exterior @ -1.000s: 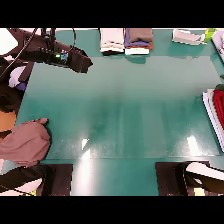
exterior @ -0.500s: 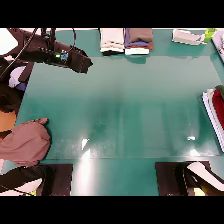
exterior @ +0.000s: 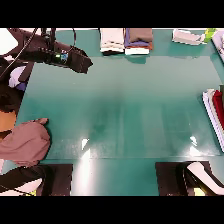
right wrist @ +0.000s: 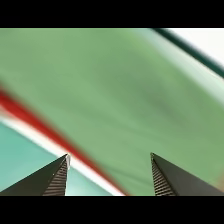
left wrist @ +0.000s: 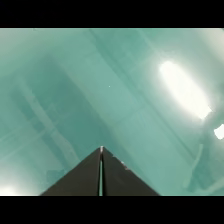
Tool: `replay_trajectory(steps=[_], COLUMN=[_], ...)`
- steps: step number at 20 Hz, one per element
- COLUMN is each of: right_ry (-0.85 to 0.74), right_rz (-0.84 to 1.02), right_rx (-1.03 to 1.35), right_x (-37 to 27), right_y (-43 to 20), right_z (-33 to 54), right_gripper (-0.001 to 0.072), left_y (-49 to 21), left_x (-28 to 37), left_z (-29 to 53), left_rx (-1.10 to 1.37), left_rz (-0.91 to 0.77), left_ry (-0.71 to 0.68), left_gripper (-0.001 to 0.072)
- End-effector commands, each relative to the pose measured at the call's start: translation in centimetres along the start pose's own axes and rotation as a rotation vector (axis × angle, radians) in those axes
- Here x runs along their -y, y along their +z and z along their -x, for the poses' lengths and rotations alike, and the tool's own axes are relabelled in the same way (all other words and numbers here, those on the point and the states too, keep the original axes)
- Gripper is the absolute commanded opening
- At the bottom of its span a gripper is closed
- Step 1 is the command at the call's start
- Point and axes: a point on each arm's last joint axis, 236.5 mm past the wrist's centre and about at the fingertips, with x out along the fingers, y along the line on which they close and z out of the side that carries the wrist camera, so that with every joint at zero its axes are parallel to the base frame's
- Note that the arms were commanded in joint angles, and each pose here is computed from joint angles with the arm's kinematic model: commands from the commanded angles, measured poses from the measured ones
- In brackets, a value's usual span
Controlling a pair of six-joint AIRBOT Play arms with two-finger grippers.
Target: Fold the shirts.
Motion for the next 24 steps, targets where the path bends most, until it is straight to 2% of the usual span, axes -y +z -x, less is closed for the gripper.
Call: replay_trajectory(steps=[1,6,9,12,13,15,16,24], right_ry=[0.342,0.666,0.788,0.854,0.865,0.878,0.881,0.869], right_rz=[0.119,0.492,0.646,0.753,0.78,0.815,0.826,0.816], right_rx=[0.053,-0.089,-0.158,-0.235,-0.258,-0.291,-0.302,-0.31], right_x=[-14.0,-30.8,-36.2,-38.9,-39.4,-39.9,-40.0,-39.7], right_y=[0.7,-11.5,-18.5,-24.0,-25.5,-27.4,-28.0,-27.7], right_z=[1.6,4.0,5.7,6.8,6.9,7.1,7.2,6.8], right_gripper=[0.058,0.0578,0.0568,0.0567,0.0507,0.0148,0.002,0.0021], left_y=[-0.1,0.1,0.2,0.3,0.3,0.3,0.3,0.3], left_x=[0.0,0.0,-0.1,-0.1,-0.1,-0.1,-0.1,-0.1], left_z=[0.0,0.0,0.0,0.0,0.0,0.0,0.0,0.0], left_rx=[-0.003,0.005,0.01,0.012,0.012,0.012,0.012,0.012], left_rz=[0.0,0.0,-0.002,-0.001,-0.001,-0.001,-0.001,-0.001], left_ry=[0.0,0.001,0.005,0.004,0.004,0.004,0.004,0.004], left_gripper=[0.0025,0.0026,0.0026,0.0026,0.0026,0.0026,0.0026,0.0026])
